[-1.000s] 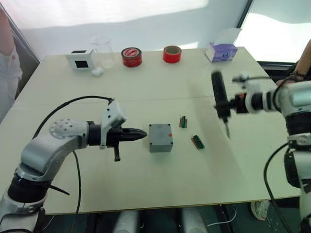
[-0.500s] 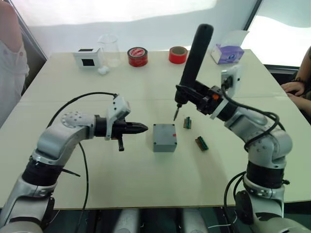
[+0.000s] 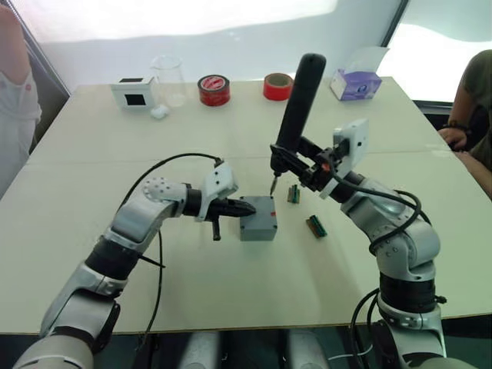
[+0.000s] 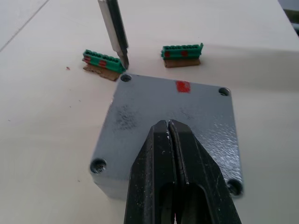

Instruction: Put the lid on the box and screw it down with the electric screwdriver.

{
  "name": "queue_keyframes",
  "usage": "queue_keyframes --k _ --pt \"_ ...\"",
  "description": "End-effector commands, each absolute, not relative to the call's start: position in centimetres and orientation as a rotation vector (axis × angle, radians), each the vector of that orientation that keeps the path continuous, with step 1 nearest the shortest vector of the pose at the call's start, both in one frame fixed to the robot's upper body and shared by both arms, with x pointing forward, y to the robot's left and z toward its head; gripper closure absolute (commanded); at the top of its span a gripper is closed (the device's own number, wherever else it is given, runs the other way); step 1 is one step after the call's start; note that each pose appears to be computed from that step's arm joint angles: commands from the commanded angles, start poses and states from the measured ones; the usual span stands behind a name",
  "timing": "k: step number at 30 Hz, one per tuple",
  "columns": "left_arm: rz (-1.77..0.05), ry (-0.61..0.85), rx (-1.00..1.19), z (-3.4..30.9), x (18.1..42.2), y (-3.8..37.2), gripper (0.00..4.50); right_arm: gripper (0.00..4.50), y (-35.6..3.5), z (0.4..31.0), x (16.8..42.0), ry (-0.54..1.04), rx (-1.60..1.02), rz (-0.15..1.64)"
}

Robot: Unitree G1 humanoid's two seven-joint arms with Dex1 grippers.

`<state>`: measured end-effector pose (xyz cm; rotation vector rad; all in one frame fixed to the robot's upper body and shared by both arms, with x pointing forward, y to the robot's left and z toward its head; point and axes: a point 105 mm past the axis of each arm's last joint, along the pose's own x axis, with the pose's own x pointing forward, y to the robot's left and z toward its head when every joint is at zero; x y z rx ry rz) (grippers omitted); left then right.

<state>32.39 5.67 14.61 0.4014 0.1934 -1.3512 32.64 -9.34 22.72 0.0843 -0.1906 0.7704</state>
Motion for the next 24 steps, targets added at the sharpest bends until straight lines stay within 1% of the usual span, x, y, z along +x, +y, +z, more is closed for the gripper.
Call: queue_keyframes --k 1,13,19,24 --pt "-1.354 0.211 0.444 13.9 32.5 5.8 4.50 2.65 -9.4 24.0 32.2 -0.265 0.048 0.767" --pt "-1.359 0.214 0.431 13.8 31.9 5.7 4.50 2.65 -9.5 22.6 32.3 -0.249 0.068 0.744" --pt "-1.363 0.221 0.431 13.7 31.5 5.6 4.50 2.65 -9.5 23.7 32.4 -0.286 0.093 0.741" --pt "-1.363 0.223 0.436 13.6 31.5 5.6 4.50 2.65 -9.4 25.3 32.1 -0.328 0.117 0.753"
